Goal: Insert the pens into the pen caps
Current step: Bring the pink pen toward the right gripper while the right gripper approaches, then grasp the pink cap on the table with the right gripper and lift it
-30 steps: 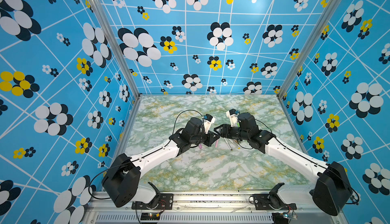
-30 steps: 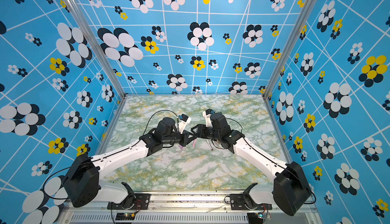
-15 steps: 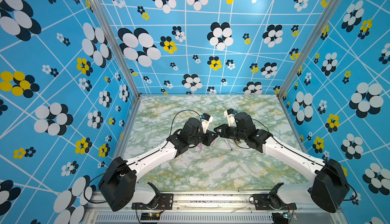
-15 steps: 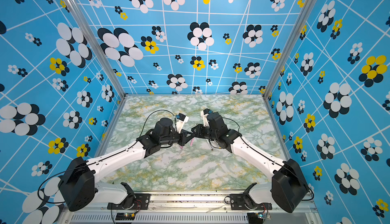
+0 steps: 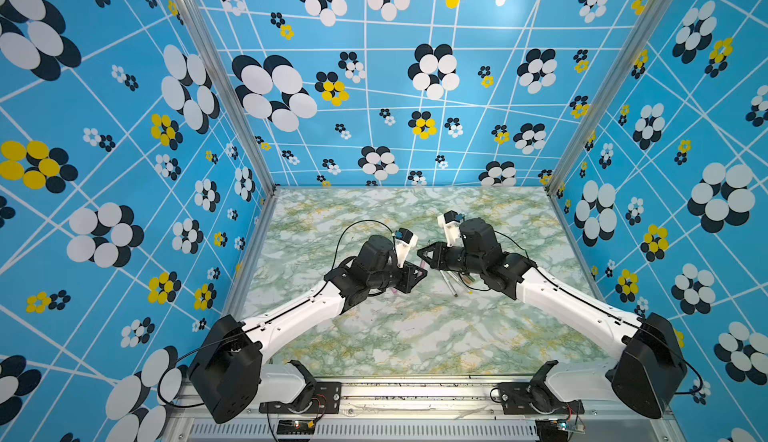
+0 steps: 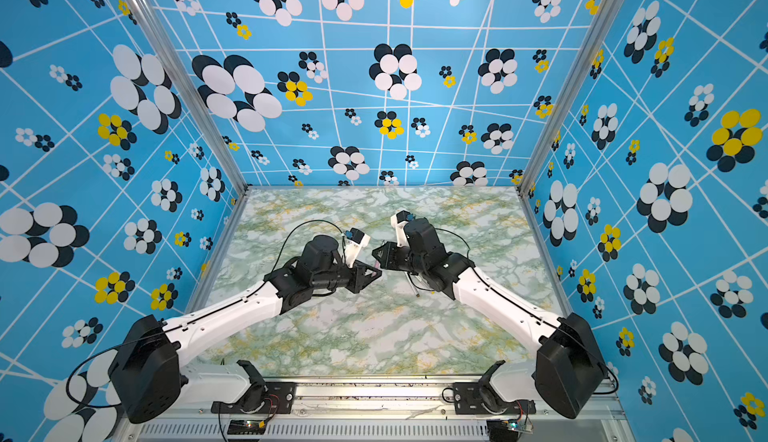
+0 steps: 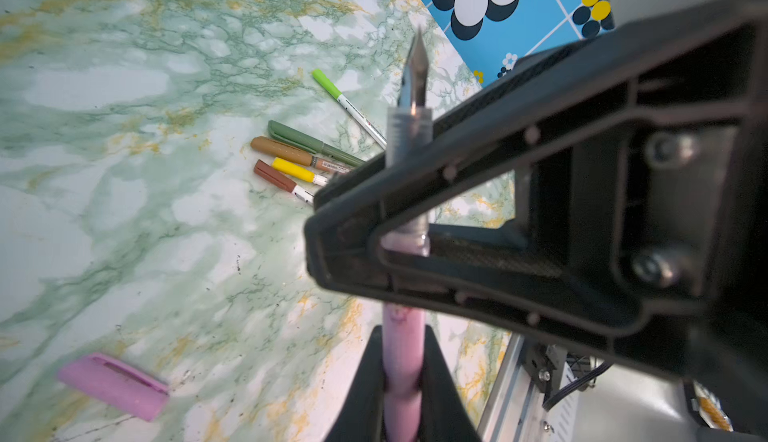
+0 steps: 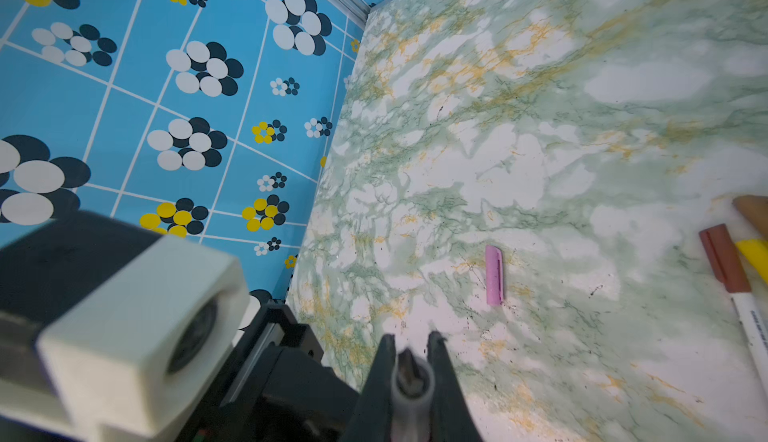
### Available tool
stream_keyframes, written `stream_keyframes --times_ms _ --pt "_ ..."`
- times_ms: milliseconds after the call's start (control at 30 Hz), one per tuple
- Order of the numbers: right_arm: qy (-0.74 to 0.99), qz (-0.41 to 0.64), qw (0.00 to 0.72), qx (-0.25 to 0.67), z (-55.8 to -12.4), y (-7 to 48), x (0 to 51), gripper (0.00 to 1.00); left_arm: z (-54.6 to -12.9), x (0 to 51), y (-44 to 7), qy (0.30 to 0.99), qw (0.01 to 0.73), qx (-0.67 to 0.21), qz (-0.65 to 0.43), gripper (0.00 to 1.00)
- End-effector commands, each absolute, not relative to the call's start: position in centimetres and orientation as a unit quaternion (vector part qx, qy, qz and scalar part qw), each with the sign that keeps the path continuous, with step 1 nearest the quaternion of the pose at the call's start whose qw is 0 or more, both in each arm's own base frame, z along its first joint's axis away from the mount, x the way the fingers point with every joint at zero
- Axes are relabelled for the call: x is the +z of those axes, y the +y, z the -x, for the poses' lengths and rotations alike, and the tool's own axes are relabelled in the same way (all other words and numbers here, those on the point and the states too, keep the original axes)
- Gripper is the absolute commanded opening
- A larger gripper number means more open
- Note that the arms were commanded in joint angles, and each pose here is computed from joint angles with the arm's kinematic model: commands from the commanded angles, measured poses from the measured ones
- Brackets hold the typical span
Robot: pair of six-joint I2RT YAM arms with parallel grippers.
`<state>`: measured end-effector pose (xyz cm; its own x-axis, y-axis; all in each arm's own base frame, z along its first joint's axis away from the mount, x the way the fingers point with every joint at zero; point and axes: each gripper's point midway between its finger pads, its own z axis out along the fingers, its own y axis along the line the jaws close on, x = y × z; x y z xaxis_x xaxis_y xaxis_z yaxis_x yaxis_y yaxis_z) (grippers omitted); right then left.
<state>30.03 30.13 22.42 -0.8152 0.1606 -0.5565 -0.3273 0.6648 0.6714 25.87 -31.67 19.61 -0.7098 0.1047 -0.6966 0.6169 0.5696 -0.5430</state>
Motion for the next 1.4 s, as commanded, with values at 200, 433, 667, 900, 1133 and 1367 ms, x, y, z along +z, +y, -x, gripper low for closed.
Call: stream_keyframes --times_ms 200,433,667,900,1133,1367 --pt "0.859 0.056 0.309 0.405 -30.1 30.4 23.7 0.20 -25.2 19.7 -30.0 0.841 0.321 -0.381 -0.211 0.00" --pt "0.888 0.060 0.305 0.340 -30.4 28.9 22.7 0.39 -25.9 19.5 -24.2 0.869 0.367 -0.306 -0.129 0.00" --pt "0.932 0.092 0.252 0.242 -30.4 28.9 18.0 0.40 -24.8 18.3 -17.7 0.879 0.370 -0.300 -0.006 0.00" --pt "0.949 0.185 0.213 0.139 -30.3 32.6 14.1 0.40 -22.7 18.1 -12.1 0.867 0.404 -0.280 0.083 0.00" --pt "0.947 0.263 0.174 0.062 -29.6 36.6 10.3 0.41 -21.4 18.7 -9.3 0.856 0.435 -0.258 0.110 0.00" --pt "0.947 0.281 0.152 0.023 -29.9 38.2 7.2 0.41 -20.9 18.7 -9.0 0.856 0.438 -0.253 0.101 0.00"
